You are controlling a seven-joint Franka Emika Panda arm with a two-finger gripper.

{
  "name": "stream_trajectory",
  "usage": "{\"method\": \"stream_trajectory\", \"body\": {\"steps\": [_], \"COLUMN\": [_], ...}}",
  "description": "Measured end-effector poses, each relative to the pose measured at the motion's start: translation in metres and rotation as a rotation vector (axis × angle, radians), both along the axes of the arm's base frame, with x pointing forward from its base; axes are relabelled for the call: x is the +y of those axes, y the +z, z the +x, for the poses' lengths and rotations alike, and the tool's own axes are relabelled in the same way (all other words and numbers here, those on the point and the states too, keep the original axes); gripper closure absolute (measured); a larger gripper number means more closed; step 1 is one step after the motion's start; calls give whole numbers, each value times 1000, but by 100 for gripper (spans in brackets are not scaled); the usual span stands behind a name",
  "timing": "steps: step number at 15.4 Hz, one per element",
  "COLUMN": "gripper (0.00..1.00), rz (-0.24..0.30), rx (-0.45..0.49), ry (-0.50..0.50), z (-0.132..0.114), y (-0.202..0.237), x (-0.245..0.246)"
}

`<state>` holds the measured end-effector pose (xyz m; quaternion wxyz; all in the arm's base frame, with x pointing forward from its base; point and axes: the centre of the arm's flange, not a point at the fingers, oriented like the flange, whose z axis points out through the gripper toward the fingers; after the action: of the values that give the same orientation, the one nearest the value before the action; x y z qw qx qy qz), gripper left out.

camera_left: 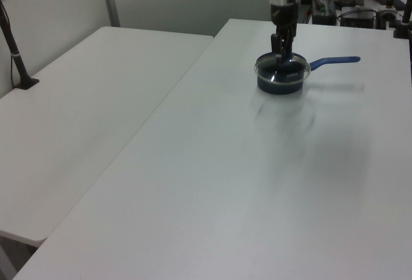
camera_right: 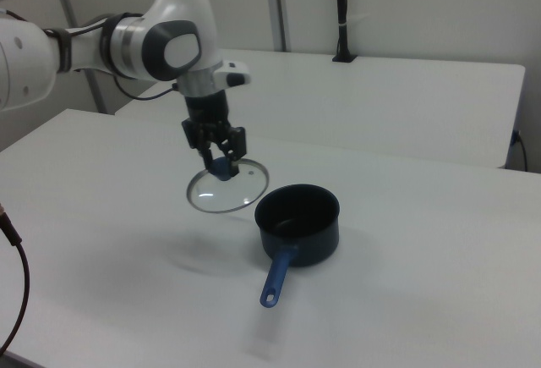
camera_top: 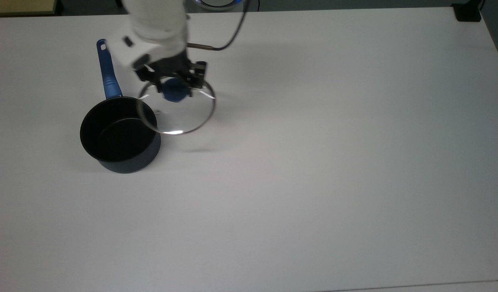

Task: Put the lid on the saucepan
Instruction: 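Lift the glass lid and carry it toward the black saucepan, then lower the glass lid onto the saucepan rim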

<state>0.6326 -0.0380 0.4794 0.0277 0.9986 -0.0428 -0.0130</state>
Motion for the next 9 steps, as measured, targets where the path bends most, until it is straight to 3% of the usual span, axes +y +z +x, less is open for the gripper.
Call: {"method": "stream_trajectory", "body": {"steps": [9], "gripper": [34], "rz": [-29], "rx": [26], "ry": [-105], "z": [-5], "y": [-25], "x": [-110]}}
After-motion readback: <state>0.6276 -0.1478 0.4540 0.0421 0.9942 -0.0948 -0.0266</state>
